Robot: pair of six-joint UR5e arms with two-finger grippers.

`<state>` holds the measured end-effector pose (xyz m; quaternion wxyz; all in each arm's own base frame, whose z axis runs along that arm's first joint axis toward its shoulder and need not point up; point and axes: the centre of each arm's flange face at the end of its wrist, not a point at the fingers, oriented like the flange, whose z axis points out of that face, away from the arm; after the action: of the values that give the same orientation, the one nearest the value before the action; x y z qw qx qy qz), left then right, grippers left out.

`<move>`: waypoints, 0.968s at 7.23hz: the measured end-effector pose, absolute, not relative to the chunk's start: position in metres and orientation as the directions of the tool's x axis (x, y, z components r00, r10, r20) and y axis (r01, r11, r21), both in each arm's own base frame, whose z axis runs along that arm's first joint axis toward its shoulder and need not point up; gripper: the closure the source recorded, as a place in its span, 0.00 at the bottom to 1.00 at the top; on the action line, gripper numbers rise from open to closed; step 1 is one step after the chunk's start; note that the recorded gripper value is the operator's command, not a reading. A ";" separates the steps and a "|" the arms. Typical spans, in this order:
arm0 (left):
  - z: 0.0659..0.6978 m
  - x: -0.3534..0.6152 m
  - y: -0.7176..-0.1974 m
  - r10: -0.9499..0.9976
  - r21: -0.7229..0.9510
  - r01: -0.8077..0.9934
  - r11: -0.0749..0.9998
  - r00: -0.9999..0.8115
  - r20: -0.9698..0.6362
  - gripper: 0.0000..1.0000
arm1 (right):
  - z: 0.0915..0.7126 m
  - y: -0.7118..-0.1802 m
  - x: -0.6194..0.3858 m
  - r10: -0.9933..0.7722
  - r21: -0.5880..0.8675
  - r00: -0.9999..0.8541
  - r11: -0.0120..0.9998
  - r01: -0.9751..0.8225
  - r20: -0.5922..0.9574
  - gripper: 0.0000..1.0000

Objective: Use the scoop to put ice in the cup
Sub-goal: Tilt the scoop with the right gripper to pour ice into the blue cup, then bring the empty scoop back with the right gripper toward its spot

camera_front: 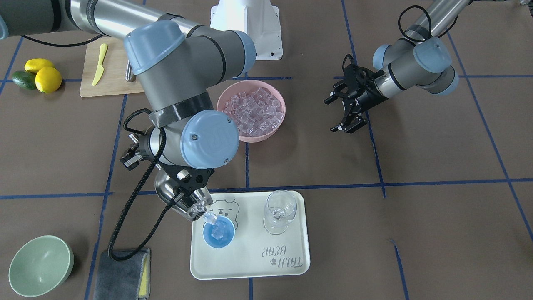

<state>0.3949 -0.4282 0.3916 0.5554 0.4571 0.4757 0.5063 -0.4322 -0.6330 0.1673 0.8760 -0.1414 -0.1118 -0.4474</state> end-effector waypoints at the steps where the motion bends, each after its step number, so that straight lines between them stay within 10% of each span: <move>1: 0.392 0.395 -0.428 0.997 0.989 -0.127 0.069 0.036 -0.065 0.00 | 0.169 -0.634 -0.430 -0.778 -0.155 0.546 0.526 0.836 0.310 1.00; 4: 0.390 0.395 -0.428 0.997 0.990 -0.126 0.068 0.035 -0.064 0.00 | 0.166 -0.627 -0.428 -0.806 -0.139 0.512 0.493 0.859 0.297 1.00; 7: 0.389 0.395 -0.428 0.998 0.990 -0.124 0.065 0.028 -0.062 0.00 | 0.213 -0.574 -0.395 -0.662 -0.037 0.677 0.706 0.707 0.321 1.00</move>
<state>0.3946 -0.4279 0.3892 0.5518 0.4577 0.4775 0.5080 -0.3953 -0.5737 0.2132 0.9124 -0.0793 -0.1435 -0.3751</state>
